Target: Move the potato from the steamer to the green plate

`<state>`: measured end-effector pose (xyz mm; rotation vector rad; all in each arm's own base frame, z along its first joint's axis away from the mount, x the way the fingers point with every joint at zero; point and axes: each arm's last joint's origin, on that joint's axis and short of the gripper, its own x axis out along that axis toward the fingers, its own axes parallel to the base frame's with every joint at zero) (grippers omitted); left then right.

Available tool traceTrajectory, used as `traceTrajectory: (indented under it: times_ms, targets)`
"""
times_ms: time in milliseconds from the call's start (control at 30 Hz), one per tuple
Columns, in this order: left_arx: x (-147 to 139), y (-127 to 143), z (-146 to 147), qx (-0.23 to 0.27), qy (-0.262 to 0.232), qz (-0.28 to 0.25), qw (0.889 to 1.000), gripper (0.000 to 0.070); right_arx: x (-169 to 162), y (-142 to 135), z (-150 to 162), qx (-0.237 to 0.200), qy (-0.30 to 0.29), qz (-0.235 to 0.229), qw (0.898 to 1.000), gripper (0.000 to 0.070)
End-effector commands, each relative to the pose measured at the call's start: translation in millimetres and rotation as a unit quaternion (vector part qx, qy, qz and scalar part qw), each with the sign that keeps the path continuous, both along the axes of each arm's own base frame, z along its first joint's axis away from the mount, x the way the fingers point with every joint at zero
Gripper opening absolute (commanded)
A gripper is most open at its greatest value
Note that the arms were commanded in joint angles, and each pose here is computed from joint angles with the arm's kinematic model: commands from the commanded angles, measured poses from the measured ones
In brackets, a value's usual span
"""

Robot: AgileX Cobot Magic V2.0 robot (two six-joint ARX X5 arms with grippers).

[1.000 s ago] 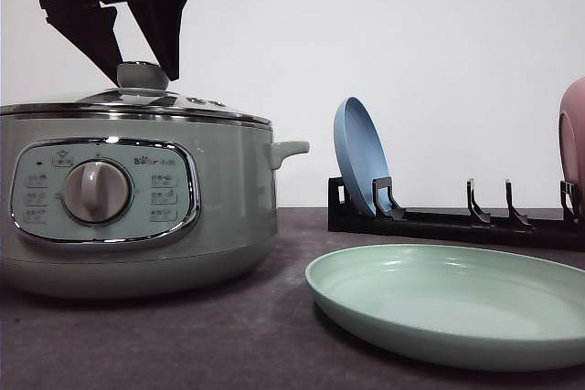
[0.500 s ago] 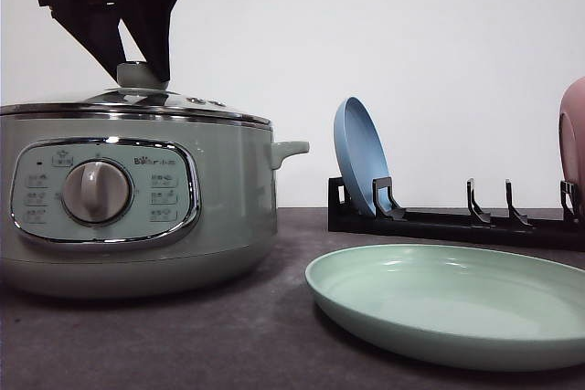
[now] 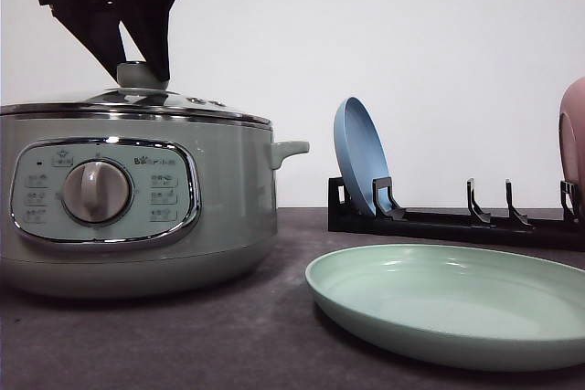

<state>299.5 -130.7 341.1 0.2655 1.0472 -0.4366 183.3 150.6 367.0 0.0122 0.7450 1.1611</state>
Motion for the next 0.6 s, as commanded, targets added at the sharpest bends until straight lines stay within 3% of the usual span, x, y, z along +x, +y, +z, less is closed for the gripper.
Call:
traceTrajectory:
  times_ms: [0, 400, 567]
  targets:
    - [-3.1, 0.5, 11.4, -0.015, -0.014, 0.002, 1.000, 0.0003, 1.2, 2.4, 3.6, 0.002, -0.011, 0.007, 1.000, 0.0390]
    - [-32.8, 25.6, 52.5, -0.044, -0.085, 0.023, 0.995, 0.0003, 1.2, 2.4, 3.7, 0.002, -0.011, 0.007, 1.000, 0.0389]
    - [-48.0, 44.0, 69.2, -0.035, -0.120, 0.058, 0.990, 0.0003, 1.2, 2.4, 3.7, 0.002, -0.011, 0.007, 1.000, 0.0389]
